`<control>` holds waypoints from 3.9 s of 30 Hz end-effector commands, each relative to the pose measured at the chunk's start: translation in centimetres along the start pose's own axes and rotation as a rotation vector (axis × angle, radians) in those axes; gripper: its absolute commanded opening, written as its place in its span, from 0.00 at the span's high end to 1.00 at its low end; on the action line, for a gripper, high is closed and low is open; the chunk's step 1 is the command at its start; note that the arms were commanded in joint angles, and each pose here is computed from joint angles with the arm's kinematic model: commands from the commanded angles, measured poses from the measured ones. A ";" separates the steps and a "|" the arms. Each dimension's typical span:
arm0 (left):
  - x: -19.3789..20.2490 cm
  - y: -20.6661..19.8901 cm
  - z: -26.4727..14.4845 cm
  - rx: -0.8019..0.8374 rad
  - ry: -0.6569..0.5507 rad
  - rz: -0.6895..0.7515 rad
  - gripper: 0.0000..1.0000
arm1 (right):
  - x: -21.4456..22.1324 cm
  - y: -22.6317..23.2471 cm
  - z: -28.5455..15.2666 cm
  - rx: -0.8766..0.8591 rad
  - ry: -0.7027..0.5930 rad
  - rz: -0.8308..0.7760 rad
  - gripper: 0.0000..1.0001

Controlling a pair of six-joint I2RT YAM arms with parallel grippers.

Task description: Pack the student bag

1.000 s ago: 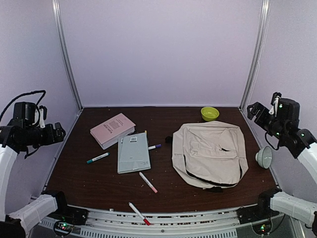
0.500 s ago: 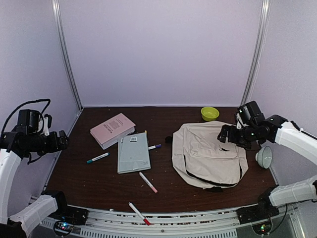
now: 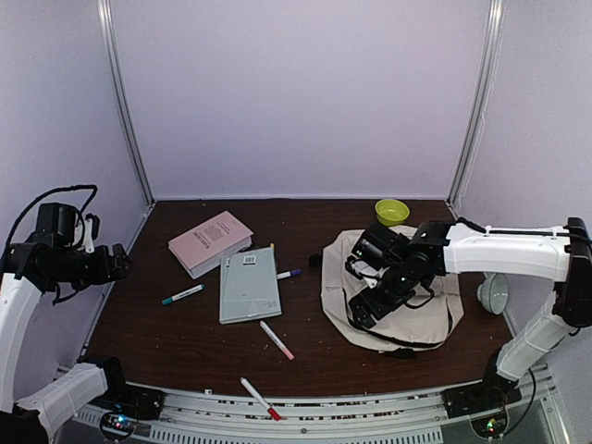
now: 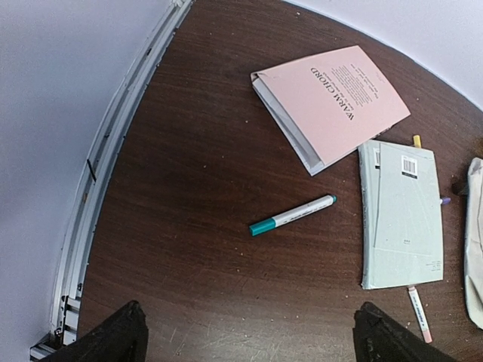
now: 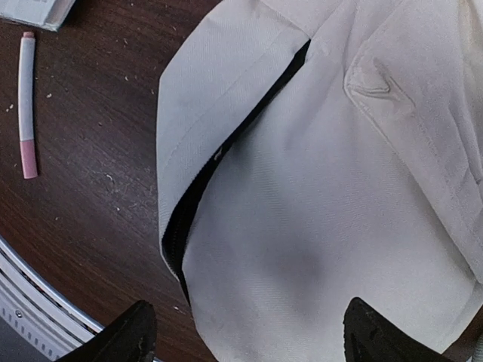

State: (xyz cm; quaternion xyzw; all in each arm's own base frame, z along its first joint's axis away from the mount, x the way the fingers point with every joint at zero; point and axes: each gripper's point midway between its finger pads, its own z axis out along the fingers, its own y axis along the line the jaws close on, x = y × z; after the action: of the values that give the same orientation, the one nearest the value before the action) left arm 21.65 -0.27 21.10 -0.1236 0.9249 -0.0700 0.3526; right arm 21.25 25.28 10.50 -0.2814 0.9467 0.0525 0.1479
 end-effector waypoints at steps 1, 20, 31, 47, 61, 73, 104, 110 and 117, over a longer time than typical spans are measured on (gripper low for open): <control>-0.4 -0.3 0.0 0.019 -0.016 0.001 0.03 | 0.4 0.6 1.1 0.028 0.062 -0.081 0.17; -0.3 -0.3 -0.1 0.020 -0.022 0.002 0.03 | -4.0 5.6 2.6 -0.048 0.011 -0.087 1.00; -0.2 -0.6 0.2 0.037 -0.004 0.008 0.03 | -9.8 6.9 1.0 -0.018 -0.139 -0.065 0.75; -0.1 -1.0 0.4 0.056 0.007 0.015 0.03 | 0.5 5.5 -0.9 -0.099 -0.013 -0.213 0.10; -0.2 -1.1 0.3 0.062 0.002 0.019 0.03 | -1.9 7.1 2.3 -0.024 -0.090 -0.139 0.12; -0.3 -1.0 -0.3 0.062 -0.024 0.020 0.03 | -4.1 1.5 -2.6 0.281 -0.191 -0.185 0.12; -0.2 -1.1 0.1 0.066 -0.008 0.021 0.03 | -5.2 4.9 -4.5 0.008 -0.392 -0.108 0.16; -0.4 -1.1 -0.1 0.066 -0.021 0.022 0.03 | -7.0 -3.0 -9.5 0.163 -0.650 0.103 0.09; -5.3 -0.7 -1.2 0.024 -0.238 -0.056 0.02 | -6.3 -17.0 -13.2 0.239 -0.818 0.519 0.00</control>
State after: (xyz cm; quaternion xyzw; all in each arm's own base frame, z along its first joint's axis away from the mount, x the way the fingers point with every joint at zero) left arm 22.21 -0.72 21.98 -0.1198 0.9151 -0.0864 0.3752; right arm 29.06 17.21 23.00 -0.0850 0.8618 0.0731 0.4947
